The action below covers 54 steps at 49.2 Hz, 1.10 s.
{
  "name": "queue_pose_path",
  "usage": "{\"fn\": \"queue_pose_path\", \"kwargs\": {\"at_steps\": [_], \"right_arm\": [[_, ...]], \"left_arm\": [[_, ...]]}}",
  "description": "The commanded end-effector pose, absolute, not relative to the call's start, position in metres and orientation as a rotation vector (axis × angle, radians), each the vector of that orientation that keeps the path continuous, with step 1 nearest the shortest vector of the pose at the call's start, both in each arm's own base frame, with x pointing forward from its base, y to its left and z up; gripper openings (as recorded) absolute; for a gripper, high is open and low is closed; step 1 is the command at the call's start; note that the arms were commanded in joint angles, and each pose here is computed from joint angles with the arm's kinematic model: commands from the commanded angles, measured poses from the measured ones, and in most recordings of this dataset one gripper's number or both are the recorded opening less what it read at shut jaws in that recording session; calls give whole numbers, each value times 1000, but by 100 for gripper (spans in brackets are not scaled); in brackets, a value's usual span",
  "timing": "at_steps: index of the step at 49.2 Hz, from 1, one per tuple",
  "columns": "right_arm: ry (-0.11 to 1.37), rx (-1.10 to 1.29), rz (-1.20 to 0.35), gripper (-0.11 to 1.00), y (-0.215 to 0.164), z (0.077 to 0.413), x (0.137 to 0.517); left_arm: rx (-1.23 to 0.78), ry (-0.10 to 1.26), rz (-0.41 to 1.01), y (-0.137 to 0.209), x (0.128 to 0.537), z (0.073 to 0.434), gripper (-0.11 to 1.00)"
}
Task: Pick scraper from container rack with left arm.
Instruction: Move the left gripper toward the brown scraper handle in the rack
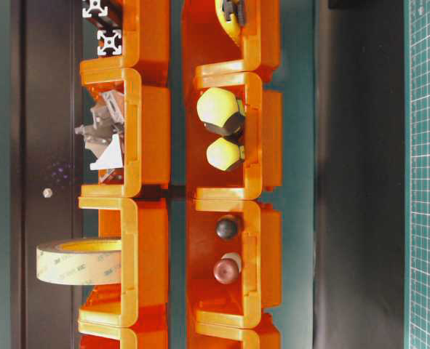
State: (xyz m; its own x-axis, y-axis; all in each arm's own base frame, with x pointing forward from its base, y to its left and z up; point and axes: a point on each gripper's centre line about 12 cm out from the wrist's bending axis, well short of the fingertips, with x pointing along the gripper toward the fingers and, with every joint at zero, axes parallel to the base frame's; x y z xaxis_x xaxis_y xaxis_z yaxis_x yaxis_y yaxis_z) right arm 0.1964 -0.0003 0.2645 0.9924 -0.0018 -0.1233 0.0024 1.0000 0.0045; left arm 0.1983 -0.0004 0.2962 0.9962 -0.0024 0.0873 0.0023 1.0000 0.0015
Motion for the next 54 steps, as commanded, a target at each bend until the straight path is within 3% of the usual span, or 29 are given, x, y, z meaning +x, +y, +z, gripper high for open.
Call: {"fn": "queue_pose_path", "kwargs": {"at_steps": [1, 5, 23, 40, 45, 54], "right_arm": [[93, 8, -10, 2, -2, 276, 200], [97, 10, -15, 2, -3, 275, 200], [81, 24, -15, -1, -3, 279, 198], [91, 63, -22, -1, -3, 279, 196], [100, 72, -23, -1, -3, 278, 195], [124, 110, -24, -1, -3, 276, 194]], "left_arm": [[36, -61, 0, 1, 206, 308, 6], [50, -9, 1, 1, 210, 324, 0], [180, 428, -121, -23, 214, 387, 0], [336, 870, -159, -41, 237, 360, 0], [428, 921, -81, -46, 244, 356, 0], [619, 930, 274, -57, 243, 356, 0]]}}
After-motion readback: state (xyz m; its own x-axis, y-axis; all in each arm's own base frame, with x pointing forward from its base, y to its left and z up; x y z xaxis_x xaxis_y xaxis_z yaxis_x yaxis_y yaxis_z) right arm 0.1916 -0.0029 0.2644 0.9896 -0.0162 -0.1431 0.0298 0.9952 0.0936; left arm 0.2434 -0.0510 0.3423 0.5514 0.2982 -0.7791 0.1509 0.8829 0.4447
